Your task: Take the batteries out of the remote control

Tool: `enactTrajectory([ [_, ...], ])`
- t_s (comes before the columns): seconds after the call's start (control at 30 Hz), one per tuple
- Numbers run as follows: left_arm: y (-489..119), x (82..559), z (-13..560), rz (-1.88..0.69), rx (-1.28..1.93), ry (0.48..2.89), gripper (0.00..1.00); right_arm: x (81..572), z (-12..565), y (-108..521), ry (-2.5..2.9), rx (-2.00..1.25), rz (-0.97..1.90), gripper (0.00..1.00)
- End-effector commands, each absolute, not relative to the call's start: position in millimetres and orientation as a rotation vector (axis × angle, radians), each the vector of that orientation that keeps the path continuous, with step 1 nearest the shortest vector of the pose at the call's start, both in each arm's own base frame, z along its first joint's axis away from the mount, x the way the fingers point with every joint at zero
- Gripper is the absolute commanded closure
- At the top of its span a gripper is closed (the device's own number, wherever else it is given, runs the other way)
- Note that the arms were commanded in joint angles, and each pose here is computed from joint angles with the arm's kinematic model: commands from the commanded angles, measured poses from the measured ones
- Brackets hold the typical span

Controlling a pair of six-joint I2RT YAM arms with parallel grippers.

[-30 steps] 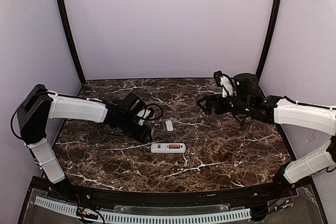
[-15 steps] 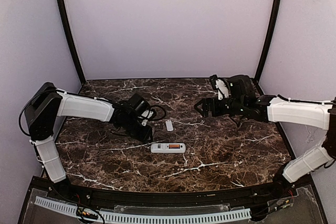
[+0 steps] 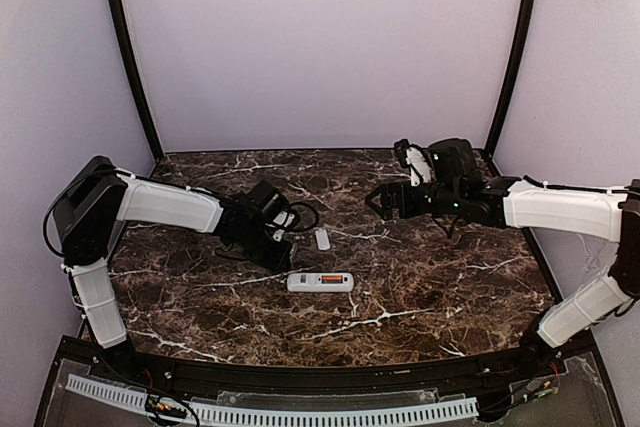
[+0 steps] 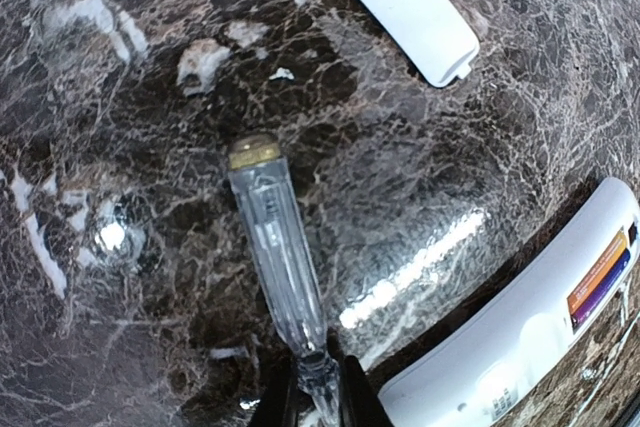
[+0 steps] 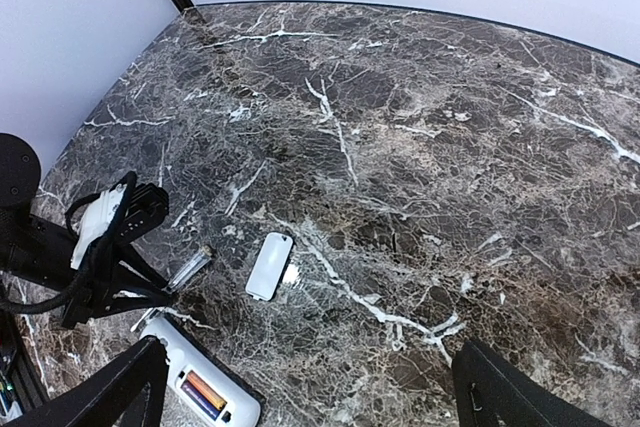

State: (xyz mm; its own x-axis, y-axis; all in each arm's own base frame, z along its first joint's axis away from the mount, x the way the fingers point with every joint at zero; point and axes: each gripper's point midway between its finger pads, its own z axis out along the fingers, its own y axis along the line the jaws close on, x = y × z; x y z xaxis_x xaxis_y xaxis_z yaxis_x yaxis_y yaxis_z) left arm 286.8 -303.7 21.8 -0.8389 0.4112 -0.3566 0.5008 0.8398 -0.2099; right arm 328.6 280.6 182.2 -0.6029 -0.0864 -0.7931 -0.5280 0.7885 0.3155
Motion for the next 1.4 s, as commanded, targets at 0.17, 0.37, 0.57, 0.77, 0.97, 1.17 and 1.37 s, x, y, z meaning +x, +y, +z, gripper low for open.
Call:
enactTrajectory([
  [0.17, -305.8, 286.9, 28.8, -0.412, 0.714, 2.695, 1.00, 326.1, 189.7, 267.7, 2.138, -0.406, 0.656, 0.01],
  [0.37, -318.9, 285.6, 78.5, -0.551, 0.754, 2.560, 1.00, 322.5, 203.0, 271.3, 2.127, -0.421, 0.694, 0.02],
  [0.57, -328.7, 273.6, 121.3, -0.640, 0.943, 2.451, 1.00, 312.3, 220.7, 290.4, 2.111, -0.538, 0.842, 0.01],
  [0.77, -332.9, 273.1, 158.0, -0.631, 1.092, 2.340, 1.00, 305.2, 239.8, 301.1, 2.096, -0.636, 0.965, 0.01],
  [0.97, -342.2, 285.1, 183.2, -0.605, 1.153, 2.199, 1.00, 297.4, 255.1, 303.9, 2.110, -0.668, 1.068, 0.02],
  [1.17, -350.0, 283.6, 198.4, -0.621, 1.244, 2.010, 1.00, 281.3, 249.5, 308.3, 2.216, -0.714, 1.158, 0.02],
  [1.37, -349.7, 256.2, 196.6, -0.736, 1.340, 1.965, 1.00, 259.5, 252.2, 321.3, 2.241, -0.817, 1.352, 0.02],
])
